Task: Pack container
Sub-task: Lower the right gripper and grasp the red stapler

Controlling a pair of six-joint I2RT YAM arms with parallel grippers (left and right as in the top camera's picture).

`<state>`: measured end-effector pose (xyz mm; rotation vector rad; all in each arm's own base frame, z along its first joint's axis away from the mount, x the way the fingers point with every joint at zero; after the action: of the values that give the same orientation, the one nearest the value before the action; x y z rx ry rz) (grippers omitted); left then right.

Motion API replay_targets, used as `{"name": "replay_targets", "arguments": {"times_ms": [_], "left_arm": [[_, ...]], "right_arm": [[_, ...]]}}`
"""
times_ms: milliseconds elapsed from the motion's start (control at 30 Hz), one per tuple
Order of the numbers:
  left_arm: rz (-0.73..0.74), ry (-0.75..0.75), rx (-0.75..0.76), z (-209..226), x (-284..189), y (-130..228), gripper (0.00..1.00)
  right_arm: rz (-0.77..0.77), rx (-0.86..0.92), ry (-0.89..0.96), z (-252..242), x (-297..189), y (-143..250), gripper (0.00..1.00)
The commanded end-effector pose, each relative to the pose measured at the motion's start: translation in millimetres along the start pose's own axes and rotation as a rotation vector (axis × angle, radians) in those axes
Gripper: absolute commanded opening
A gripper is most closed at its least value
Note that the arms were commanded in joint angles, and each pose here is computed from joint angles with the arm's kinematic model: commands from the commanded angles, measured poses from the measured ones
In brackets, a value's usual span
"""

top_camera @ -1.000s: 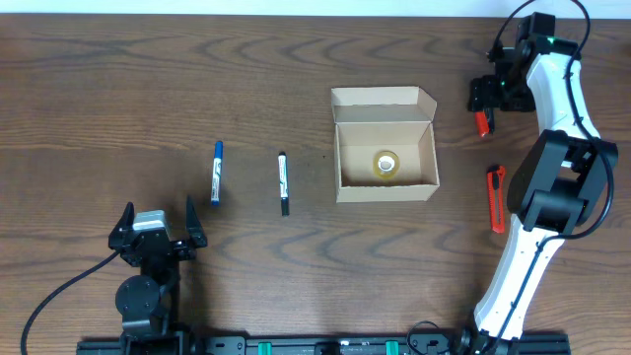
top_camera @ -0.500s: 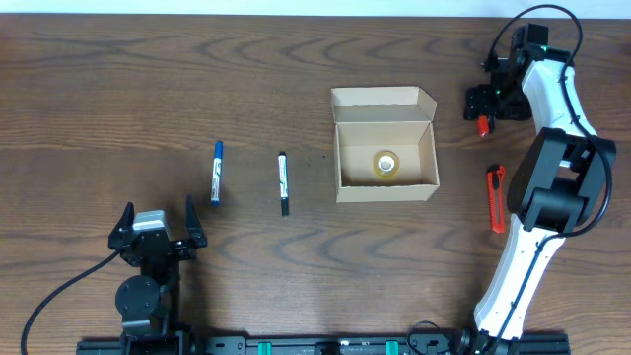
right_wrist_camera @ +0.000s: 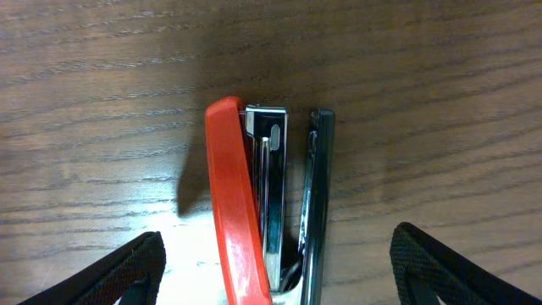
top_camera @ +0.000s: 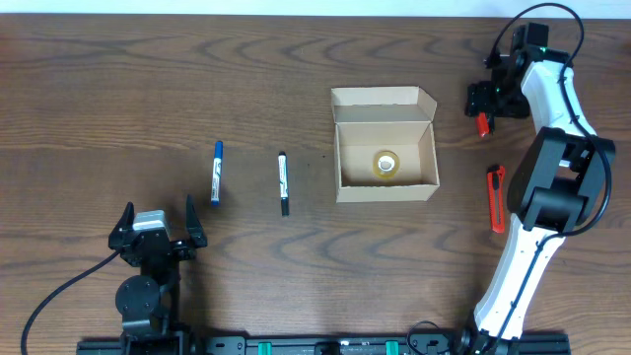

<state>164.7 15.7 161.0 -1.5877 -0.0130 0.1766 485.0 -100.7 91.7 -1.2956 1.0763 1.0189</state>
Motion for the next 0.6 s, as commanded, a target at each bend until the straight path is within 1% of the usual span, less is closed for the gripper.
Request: {"name": "replay_targets", "arguments": {"times_ms": [0,267,300,333,433,567], "left_arm": [[0.056,-0.009,-0.001,1.4,0.6,13.0,0.95],[0.056,-0.009,-0.001,1.4,0.6,13.0,0.95],[0.056,-0.009,-0.001,1.4,0.6,13.0,0.95],[0.056,-0.009,-0.001,1.4,0.6,13.0,0.95],[0.056,-0.009,-0.001,1.4,0.6,13.0,0.95],[0.056,-0.009,-0.001,1.4,0.6,13.0,0.95]], "right_arm": [[0.042,0.011,-0.006,2.0,18.1,6.3,0.78],[0.053,0.012,-0.021,3.5,24.3,8.0,0.78],[0.053,0.012,-0.021,3.4,24.4,7.9,0.77],[0.052,0.012,-0.021,3.4,24.4,7.7,0.73],[0.054,0.012,-0.021,3.5,24.3,8.0,0.45],[0.055,0.012,-0.021,3.5,24.3,8.3,0.19]]}}
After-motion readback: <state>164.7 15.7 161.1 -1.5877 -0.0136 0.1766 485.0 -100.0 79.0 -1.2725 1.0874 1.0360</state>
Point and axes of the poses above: each gripper's point midway between its finger pads, its own x axis out along the fingers, its own z axis along the line the jaws close on, y = z × x, the point moved 8 cm from there along -x, back along the fingers, and after that the axes turned 2 degrees about -x, right-handed, at the moved point
